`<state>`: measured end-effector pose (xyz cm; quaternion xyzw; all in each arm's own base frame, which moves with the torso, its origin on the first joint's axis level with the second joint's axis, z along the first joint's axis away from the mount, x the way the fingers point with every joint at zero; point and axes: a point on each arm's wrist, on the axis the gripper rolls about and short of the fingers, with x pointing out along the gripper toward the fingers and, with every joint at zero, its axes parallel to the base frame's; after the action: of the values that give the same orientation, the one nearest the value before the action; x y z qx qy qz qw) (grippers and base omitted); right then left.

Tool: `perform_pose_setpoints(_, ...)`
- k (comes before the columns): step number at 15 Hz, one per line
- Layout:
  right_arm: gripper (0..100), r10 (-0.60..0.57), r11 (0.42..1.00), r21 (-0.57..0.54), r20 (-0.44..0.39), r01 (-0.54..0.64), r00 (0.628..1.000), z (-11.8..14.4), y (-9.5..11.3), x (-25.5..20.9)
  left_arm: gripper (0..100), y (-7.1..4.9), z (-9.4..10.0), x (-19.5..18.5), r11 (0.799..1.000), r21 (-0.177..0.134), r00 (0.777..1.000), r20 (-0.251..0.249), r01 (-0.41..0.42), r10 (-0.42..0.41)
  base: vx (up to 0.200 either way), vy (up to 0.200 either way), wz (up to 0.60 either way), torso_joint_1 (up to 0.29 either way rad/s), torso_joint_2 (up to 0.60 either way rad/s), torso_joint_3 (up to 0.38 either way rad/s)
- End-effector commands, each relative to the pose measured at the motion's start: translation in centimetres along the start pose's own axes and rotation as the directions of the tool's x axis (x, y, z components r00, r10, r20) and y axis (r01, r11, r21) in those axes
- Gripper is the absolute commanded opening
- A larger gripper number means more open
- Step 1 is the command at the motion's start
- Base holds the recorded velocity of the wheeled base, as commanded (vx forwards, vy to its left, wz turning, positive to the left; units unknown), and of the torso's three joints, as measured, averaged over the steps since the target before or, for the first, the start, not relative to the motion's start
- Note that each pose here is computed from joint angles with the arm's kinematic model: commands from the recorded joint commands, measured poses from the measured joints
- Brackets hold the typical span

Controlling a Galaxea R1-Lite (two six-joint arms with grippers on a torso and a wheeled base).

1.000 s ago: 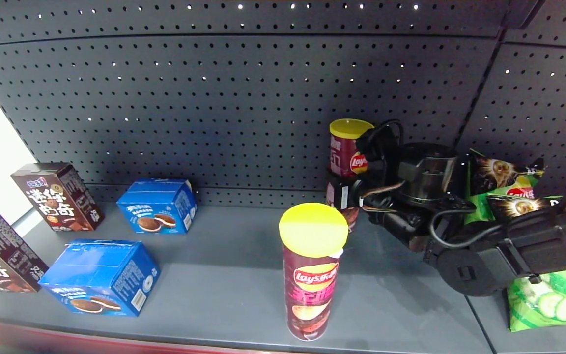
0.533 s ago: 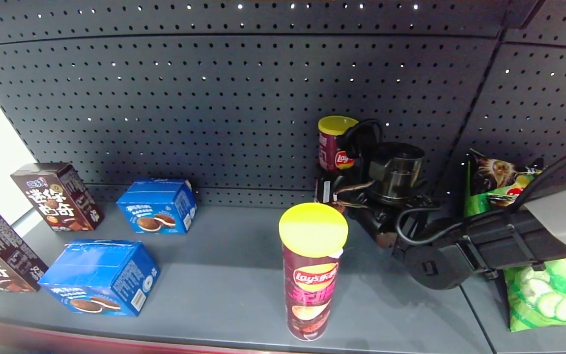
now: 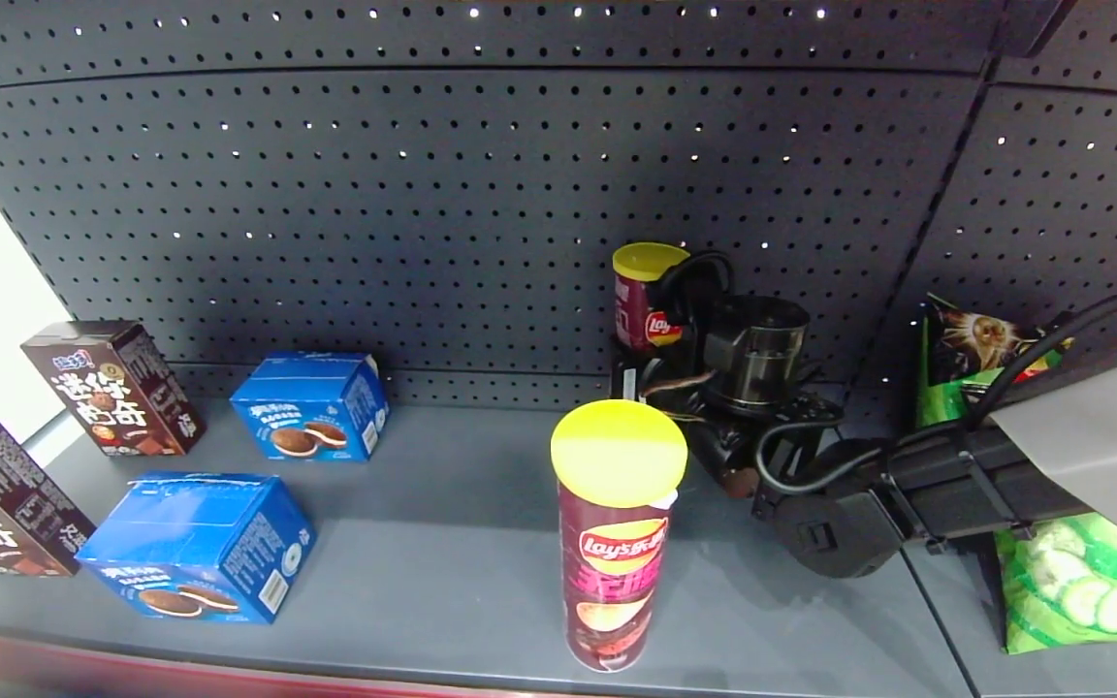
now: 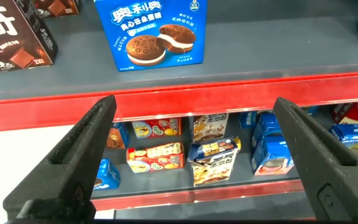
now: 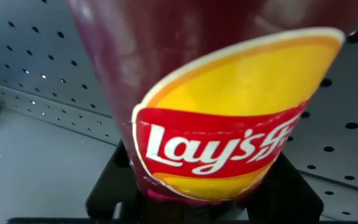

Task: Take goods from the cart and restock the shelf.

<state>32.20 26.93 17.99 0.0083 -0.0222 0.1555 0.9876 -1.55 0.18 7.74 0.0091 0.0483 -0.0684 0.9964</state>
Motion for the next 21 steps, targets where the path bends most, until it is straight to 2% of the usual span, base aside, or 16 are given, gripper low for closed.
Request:
perform_pose_setpoints(1,0,-0.001,1.0,-0.003,-0.005,0.001,1.0,-0.3,0.0,0.1,100,0.0,0.0,0.0,1.0,0.0,1.0,-0.002,0.0,0.0,0.0,0.0,0.0,0.0,0.0,0.0)
perform_pose_setpoints(6,0,-0.009,1.0,-0.008,-0.012,0.009,1.0,-0.9,-0.1,0.7,100,0.0,0.0,0.0,1.0,0.0,1.0,-0.002,0.0,0.0,0.0,0.0,0.0,0.0,0.0,0.0)
perform_pose_setpoints(7,100,-0.007,1.0,-0.007,-0.011,0.007,1.0,-0.8,-0.1,0.7,100,0.0,0.0,0.0,1.0,0.0,1.0,-0.002,0.0,0.0,0.0,0.0,0.0,0.0,0.0,0.0)
perform_pose_setpoints(13,100,0.003,1.0,-0.019,-0.045,-0.004,0.999,0.2,-0.9,-1.3,100,0.0,0.0,0.0,1.0,0.0,1.0,-0.002,0.0,0.0,0.0,0.0,0.0,0.0,0.0,0.0)
perform_pose_setpoints(17,100,0.012,0.999,-0.036,-0.086,-0.015,0.996,1.2,-2.8,-6.2,100,0.0,0.0,0.0,1.0,0.0,1.0,-0.002,0.002,-0.002,0.0,0.0,0.0,0.0,0.0,0.0)
perform_pose_setpoints(21,100,0.033,0.998,-0.056,-0.084,-0.038,0.996,2.9,-5.5,-13.0,100,0.0,0.0,0.0,1.0,0.0,1.0,-0.001,0.0,0.0,0.0,0.0,0.0,0.0,0.0,0.0)
